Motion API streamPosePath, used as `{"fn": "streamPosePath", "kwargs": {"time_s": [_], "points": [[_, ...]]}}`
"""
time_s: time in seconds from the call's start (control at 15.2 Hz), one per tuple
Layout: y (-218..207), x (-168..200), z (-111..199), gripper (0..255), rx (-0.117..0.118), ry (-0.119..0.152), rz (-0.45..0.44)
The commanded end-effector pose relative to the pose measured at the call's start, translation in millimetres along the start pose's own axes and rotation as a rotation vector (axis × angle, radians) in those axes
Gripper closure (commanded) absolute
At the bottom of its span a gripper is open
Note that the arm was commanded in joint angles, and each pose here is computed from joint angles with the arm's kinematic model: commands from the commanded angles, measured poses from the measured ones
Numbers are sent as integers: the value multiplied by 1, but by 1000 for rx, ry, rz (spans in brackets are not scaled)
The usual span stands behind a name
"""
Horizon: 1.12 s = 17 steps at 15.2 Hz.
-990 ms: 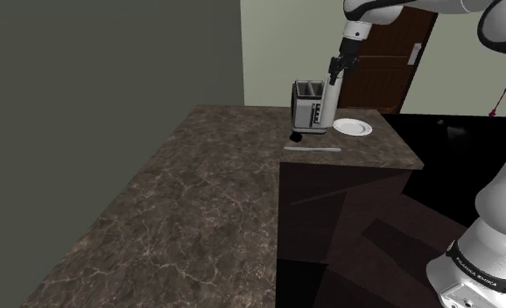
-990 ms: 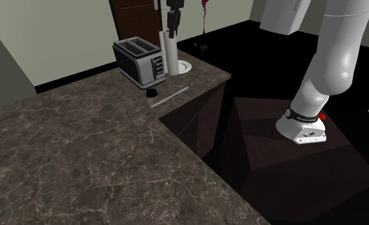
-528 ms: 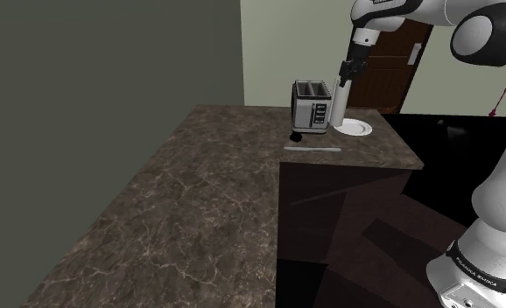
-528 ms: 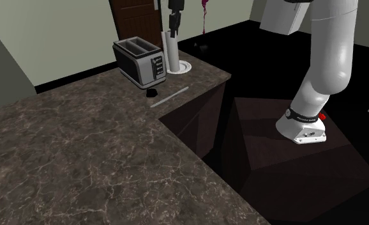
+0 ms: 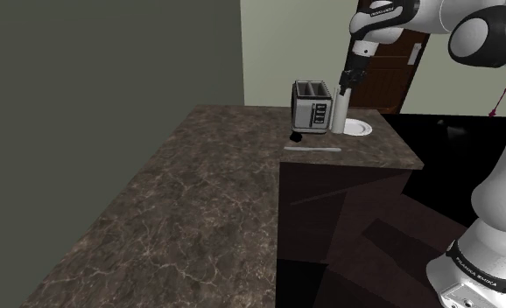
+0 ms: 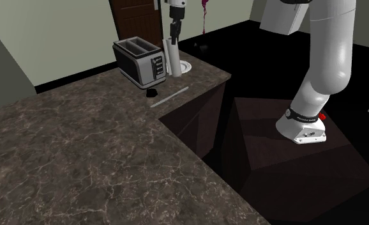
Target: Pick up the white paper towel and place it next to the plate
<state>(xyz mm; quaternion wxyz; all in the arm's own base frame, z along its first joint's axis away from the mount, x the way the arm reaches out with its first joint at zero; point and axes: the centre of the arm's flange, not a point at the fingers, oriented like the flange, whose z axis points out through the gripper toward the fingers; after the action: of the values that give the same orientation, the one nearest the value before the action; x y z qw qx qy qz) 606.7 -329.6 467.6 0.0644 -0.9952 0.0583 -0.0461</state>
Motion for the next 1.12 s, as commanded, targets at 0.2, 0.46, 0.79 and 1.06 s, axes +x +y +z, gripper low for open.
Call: {"fn": "streamPosePath", "kwargs": {"time_s": [0.2, 0.46, 0.79, 1.06], "points": [[3, -1, 26, 255, 0, 1, 0], [5, -2, 41, 255, 0, 1, 0], [5, -2, 41, 255, 0, 1, 0], [5, -2, 40, 0, 0, 1, 0]]}}
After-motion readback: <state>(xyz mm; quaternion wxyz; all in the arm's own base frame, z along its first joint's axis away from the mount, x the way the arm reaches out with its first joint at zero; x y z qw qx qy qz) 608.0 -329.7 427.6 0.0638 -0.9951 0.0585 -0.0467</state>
